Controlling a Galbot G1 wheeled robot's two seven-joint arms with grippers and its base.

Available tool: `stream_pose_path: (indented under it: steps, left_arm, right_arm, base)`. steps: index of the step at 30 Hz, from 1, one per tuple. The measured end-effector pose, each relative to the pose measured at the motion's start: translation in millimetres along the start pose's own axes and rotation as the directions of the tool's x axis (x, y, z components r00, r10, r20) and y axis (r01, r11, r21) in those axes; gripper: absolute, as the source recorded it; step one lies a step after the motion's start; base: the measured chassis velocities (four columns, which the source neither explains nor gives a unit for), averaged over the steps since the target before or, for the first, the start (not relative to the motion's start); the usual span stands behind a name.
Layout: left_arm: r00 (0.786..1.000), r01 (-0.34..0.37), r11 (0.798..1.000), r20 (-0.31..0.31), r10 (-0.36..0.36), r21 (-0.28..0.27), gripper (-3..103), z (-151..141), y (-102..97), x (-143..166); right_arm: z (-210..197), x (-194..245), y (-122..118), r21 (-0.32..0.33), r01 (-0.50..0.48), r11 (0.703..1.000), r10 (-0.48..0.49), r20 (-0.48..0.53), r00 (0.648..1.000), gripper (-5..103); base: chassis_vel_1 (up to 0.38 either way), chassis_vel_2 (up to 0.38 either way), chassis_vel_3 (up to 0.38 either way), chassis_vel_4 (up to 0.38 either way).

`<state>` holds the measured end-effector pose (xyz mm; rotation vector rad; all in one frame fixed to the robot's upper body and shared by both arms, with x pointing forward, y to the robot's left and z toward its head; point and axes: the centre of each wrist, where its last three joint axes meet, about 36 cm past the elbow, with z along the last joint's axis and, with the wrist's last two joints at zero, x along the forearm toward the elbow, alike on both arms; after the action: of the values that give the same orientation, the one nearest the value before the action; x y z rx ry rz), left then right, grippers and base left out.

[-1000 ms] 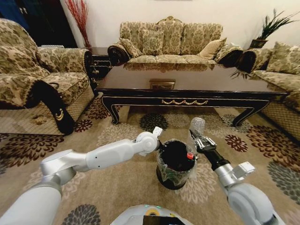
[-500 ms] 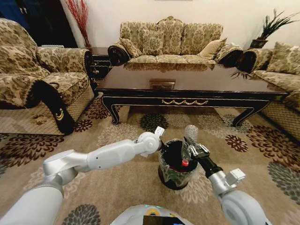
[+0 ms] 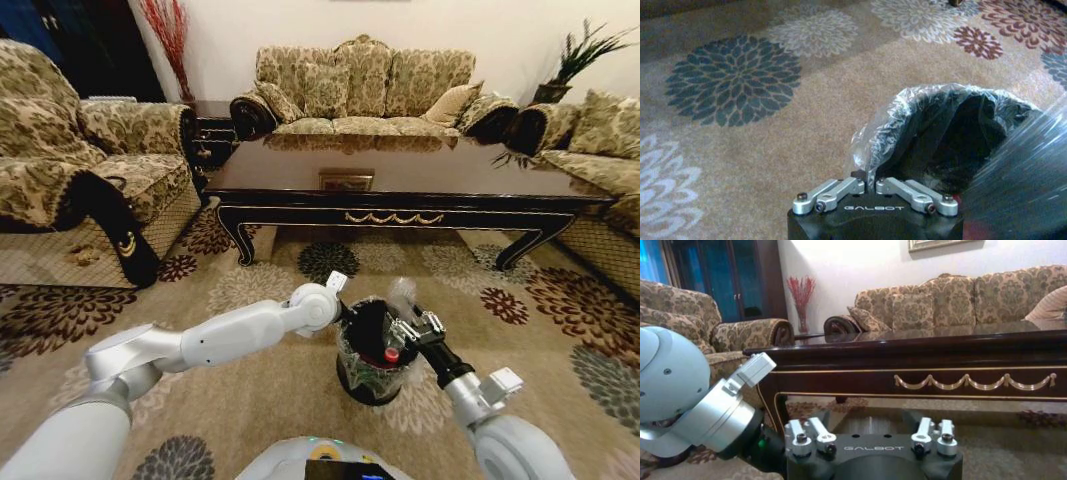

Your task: Move to the front of the table and pick up the trash from the floor, then place it into the trash bin.

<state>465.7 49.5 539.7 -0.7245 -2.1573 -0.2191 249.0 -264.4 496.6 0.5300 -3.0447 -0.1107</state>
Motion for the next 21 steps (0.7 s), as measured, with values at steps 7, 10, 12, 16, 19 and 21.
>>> stream_pose_path:
  steps: [7,10,12,16,19,21]
  left_arm:
    - [1.000,0.011,1.000,0.003,-0.011,0.021,3,4,9.5,2]
    - [1.000,0.014,0.999,0.004,-0.014,0.029,3,9,14.6,7]
    - [1.000,0.016,0.999,0.003,-0.016,0.034,3,10,17.0,9]
    - [0.999,0.041,0.997,0.009,-0.042,0.061,3,16,33.5,16]
    - [0.997,0.071,0.992,0.018,-0.073,0.100,3,25,56.4,25]
    - [0.996,0.082,0.990,0.020,-0.084,0.114,3,29,64.1,29]
  right_arm:
    - [-4,2,0,-0.005,-0.014,1.000,0.014,0.002,1.000,99]
    - [-6,3,0,0.000,-0.019,1.000,0.019,0.001,1.000,100]
    - [-7,4,-1,0.001,-0.022,1.000,0.022,0.002,1.000,100]
    - [-15,3,-3,-0.004,-0.036,0.999,0.036,0.007,0.999,100]
    - [-20,0,-12,-0.002,-0.057,0.998,0.057,0.007,0.998,100]
    - [-20,-2,-16,-0.002,-0.066,0.998,0.066,0.005,0.998,100]
  base:
    - [0.000,0.000,0.000,0.000]
    - [0.000,0.000,0.000,0.000]
    - [0.000,0.000,0.000,0.000]
    - [0.000,0.000,0.000,0.000]
    - [0.000,0.000,0.000,0.000]
    - [0.000,0.000,0.000,0.000]
